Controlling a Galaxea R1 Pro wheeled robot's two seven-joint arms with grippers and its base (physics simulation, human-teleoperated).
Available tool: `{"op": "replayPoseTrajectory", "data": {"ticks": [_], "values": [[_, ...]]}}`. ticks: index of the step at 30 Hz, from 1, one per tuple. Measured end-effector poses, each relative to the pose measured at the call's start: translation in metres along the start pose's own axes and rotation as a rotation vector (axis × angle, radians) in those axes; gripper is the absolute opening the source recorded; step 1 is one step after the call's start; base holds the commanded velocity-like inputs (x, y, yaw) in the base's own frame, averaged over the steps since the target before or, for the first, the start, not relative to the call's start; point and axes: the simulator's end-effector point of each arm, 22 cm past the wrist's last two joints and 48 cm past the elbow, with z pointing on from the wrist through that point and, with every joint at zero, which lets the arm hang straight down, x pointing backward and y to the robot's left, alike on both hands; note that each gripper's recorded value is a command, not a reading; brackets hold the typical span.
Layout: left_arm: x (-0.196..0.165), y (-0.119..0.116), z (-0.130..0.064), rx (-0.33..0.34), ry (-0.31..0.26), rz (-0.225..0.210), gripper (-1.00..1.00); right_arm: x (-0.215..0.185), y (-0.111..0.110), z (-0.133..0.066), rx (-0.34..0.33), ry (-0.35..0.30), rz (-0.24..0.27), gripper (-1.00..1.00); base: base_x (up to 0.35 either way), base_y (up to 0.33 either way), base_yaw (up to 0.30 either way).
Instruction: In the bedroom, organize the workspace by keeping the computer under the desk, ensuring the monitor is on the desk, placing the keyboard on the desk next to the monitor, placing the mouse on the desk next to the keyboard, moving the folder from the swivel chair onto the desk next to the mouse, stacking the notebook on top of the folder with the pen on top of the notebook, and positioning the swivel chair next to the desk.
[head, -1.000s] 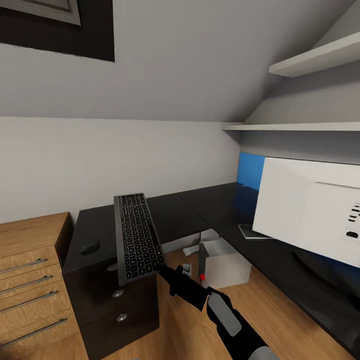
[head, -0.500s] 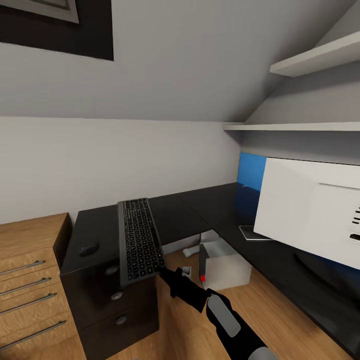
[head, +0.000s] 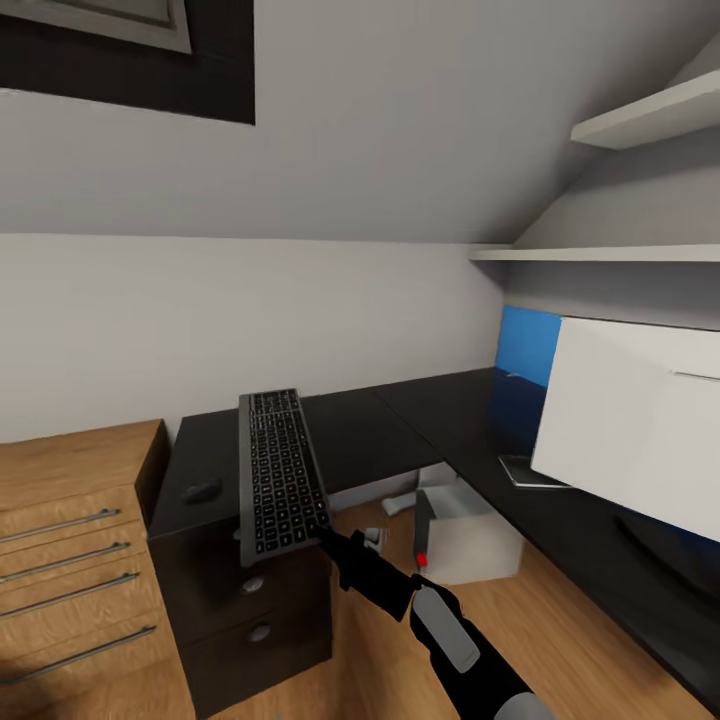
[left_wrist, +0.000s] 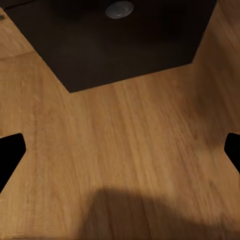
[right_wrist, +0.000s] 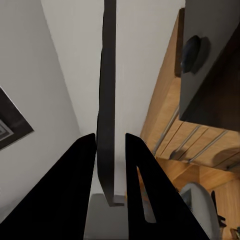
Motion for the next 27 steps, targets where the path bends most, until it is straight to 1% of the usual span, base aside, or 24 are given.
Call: {"op": "replayPoseTrajectory", "data": {"ticks": [6, 8, 9, 10, 11, 12, 17, 21, 22, 24, 25, 26, 27], "values": [[0.0, 0.0, 0.0, -0.001, 0.0, 0.0, 1.0, -0.001, -0.001, 0.0, 0.002, -0.007, -0.003, -1.0, 0.0, 0.0, 0.276], [0.0, 0.0, 0.0, -0.001, 0.0, 0.0, 1.0, -0.007, -0.001, -0.001, 0.001, -0.03, -0.01, -1.0, 0.0, 0.0, 0.275], [0.0, 0.0, 0.0, -0.001, 0.0, 0.0, 1.0, -0.016, -0.001, -0.003, 0.003, -0.06, -0.022, -1.0, 0.0, 0.0, 0.26], [0.0, 0.0, 0.0, -0.001, 0.0, 0.0, 1.0, -0.017, -0.001, -0.003, 0.0, -0.067, -0.021, -1.0, 0.0, 0.0, 0.159], [0.0, 0.0, 0.0, -0.001, 0.0, 0.0, 1.0, -0.022, -0.002, -0.005, 0.005, -0.08, -0.033, -1.0, 0.0, 0.0, 0.102], [0.0, 0.0, 0.0, -0.001, 0.0, 0.0, 1.0, -0.024, 0.0, -0.005, -0.001, -0.089, -0.03, -1.0, 0.0, 0.0, 0.081], [-0.001, 0.0, 0.0, 0.0, -0.002, 0.0, 1.0, -0.025, 0.002, -0.005, -0.007, -0.089, -0.036, -1.0, 0.0, 0.0, 0.027], [-0.004, -0.002, 0.0, 0.004, -0.01, -0.005, 1.0, -0.023, -0.002, -0.005, 0.004, -0.088, -0.035, -1.0, 0.0, 0.0, 0.005], [-0.006, -0.002, -0.001, 0.004, -0.016, -0.008, 1.0, -0.023, -0.004, -0.005, 0.011, -0.09, -0.035, -1.0, 0.0, 0.0, 0.001], [-0.01, -0.002, -0.001, 0.005, -0.035, -0.018, 1.0, -0.024, -0.014, -0.006, 0.055, -0.093, -0.036, -1.0, 0.0, 0.0, 0.0], [-0.012, -0.001, -0.001, 0.005, -0.041, -0.021, 1.0, -0.025, -0.017, -0.006, 0.066, -0.095, -0.033, -1.0, 0.0, 0.0, 0.0], [-0.014, -0.001, -0.001, 0.005, -0.051, -0.027, 1.0, -0.03, -0.025, -0.009, 0.103, -0.111, -0.029, -1.0, 0.0, 0.0, 0.0], [-0.015, -0.001, -0.001, 0.005, -0.056, -0.03, 1.0, -0.034, -0.03, -0.01, 0.124, -0.12, -0.023, -1.0, 0.0, 0.0, 0.0]]}}
